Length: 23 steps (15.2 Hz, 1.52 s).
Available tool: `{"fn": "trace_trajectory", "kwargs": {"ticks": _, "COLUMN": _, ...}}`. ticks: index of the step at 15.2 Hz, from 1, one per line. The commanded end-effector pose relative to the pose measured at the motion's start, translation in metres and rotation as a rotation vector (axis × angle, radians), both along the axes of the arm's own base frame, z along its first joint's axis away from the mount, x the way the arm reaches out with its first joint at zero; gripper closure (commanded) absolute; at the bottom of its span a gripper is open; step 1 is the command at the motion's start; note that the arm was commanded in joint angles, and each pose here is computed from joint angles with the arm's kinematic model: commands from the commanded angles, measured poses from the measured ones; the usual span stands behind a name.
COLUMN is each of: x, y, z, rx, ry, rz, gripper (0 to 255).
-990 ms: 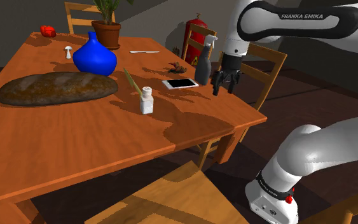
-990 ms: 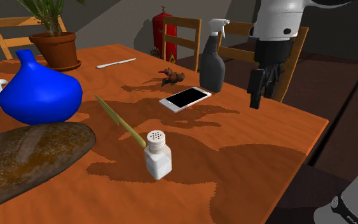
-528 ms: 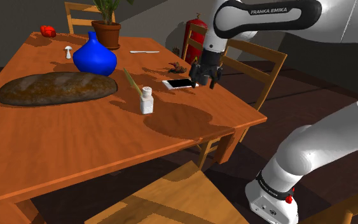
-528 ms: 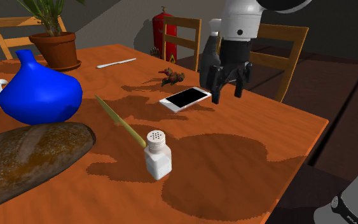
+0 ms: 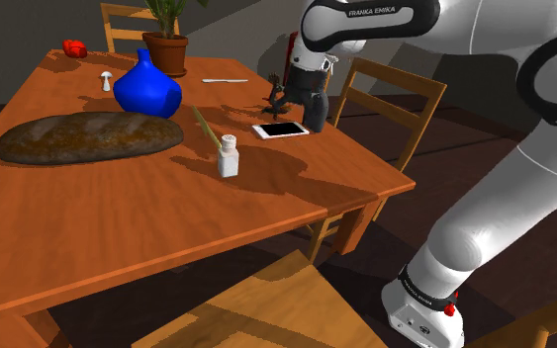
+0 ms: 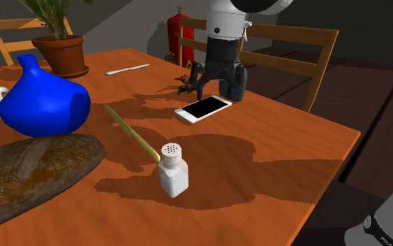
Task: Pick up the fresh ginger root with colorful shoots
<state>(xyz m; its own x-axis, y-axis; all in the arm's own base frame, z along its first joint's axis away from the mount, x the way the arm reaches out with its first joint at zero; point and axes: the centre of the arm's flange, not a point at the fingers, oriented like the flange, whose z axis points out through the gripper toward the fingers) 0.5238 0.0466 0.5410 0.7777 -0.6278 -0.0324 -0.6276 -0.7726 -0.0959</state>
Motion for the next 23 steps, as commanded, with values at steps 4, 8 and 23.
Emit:
{"fn": "trace_trajectory", "kwargs": {"ticks": 4, "x": 0.060, "y": -0.009, "z": 0.002, "rx": 0.000, "ry": -0.031, "rz": -0.166, "gripper": 0}}
{"fn": "trace_trajectory", "kwargs": {"ticks": 8, "x": 0.105, "y": -0.023, "z": 0.007, "rx": -0.001, "ry": -0.055, "rz": -0.295, "gripper": 0}}
{"fn": "trace_trajectory", "kwargs": {"ticks": 23, "x": 0.123, "y": -0.031, "z": -0.031, "rx": -0.001, "ry": -0.065, "rz": -0.349, "gripper": 255}}
